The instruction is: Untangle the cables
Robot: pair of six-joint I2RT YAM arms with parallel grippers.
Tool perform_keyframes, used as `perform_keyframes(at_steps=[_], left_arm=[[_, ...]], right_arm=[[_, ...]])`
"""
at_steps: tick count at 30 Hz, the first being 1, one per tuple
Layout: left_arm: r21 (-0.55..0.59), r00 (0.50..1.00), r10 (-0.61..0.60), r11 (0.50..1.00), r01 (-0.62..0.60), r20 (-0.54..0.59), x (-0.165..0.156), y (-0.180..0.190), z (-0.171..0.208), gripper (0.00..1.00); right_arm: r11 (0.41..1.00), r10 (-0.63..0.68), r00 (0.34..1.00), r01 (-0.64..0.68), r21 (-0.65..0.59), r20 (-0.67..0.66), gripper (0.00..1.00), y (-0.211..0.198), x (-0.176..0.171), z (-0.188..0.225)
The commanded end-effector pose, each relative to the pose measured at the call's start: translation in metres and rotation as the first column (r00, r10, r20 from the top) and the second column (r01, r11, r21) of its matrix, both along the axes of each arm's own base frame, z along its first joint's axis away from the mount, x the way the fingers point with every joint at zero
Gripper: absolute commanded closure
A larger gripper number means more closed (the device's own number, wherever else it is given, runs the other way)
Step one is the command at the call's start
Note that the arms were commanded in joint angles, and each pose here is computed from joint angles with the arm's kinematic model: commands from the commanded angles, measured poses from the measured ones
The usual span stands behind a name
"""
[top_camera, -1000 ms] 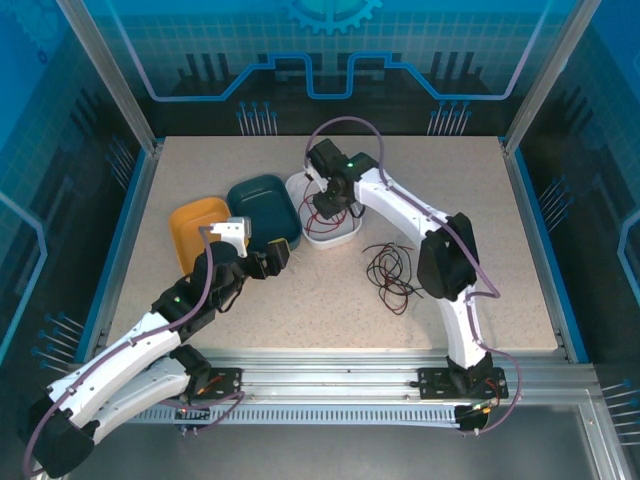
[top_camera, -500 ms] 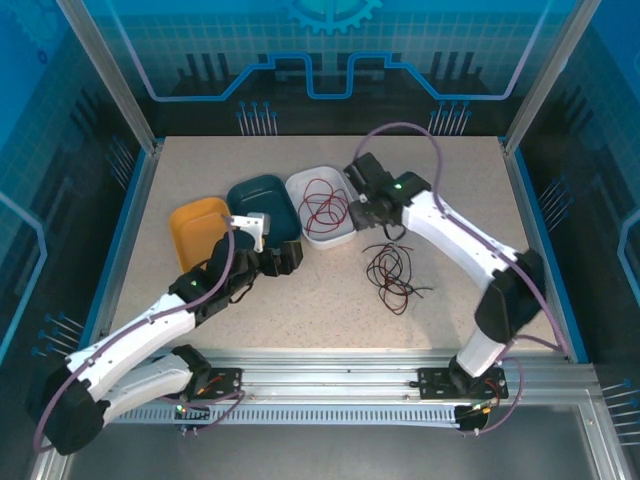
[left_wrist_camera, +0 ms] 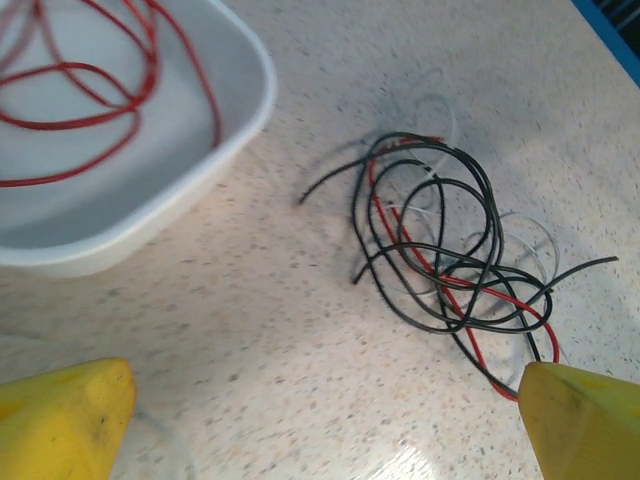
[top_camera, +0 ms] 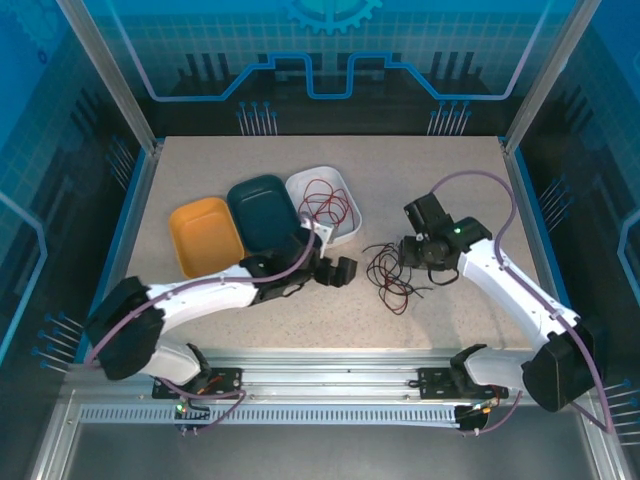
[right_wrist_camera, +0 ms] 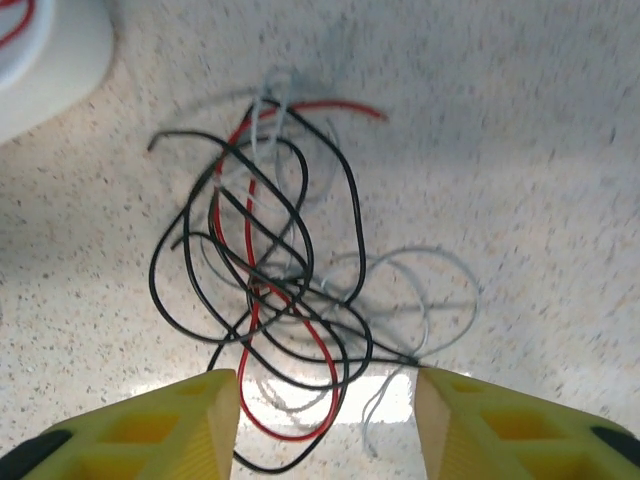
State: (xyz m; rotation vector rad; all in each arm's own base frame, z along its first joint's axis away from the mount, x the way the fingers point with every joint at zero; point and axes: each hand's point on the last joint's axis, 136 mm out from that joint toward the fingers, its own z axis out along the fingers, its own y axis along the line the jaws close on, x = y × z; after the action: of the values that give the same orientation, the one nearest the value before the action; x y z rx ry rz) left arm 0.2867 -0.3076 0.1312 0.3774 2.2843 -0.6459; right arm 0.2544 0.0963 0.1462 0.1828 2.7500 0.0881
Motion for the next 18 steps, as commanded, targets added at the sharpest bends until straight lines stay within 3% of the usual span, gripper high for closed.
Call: perform_keyframes(at_steps=[1,13,18], left_arm=[[-0.013,0.999,-0.044,0.999,0.044,-0.006,0.001,-0.034,-0.002,0.01],[0.053,0.993,-0.075,0.995,0.080,-0.094,-0.001,-0.081,-0.050,0.02],[0.054,0.991,-0.046,0.997,0.053,-0.129,0.003,-0.086,-0.065,0.11]], right_arm=[[0.995,-0.075,0.995,0.078,0.057,-0.064,0.56,-0.001,-0.020,-0.016],[0.955,-0.184,0.960,0.225,0.191,-0.211,0.76,0.004,-0.070,-0.078],[0.932,-0.214,0.953,0.265,0.246,-0.213,0.78,0.010,-0.070,-0.091]])
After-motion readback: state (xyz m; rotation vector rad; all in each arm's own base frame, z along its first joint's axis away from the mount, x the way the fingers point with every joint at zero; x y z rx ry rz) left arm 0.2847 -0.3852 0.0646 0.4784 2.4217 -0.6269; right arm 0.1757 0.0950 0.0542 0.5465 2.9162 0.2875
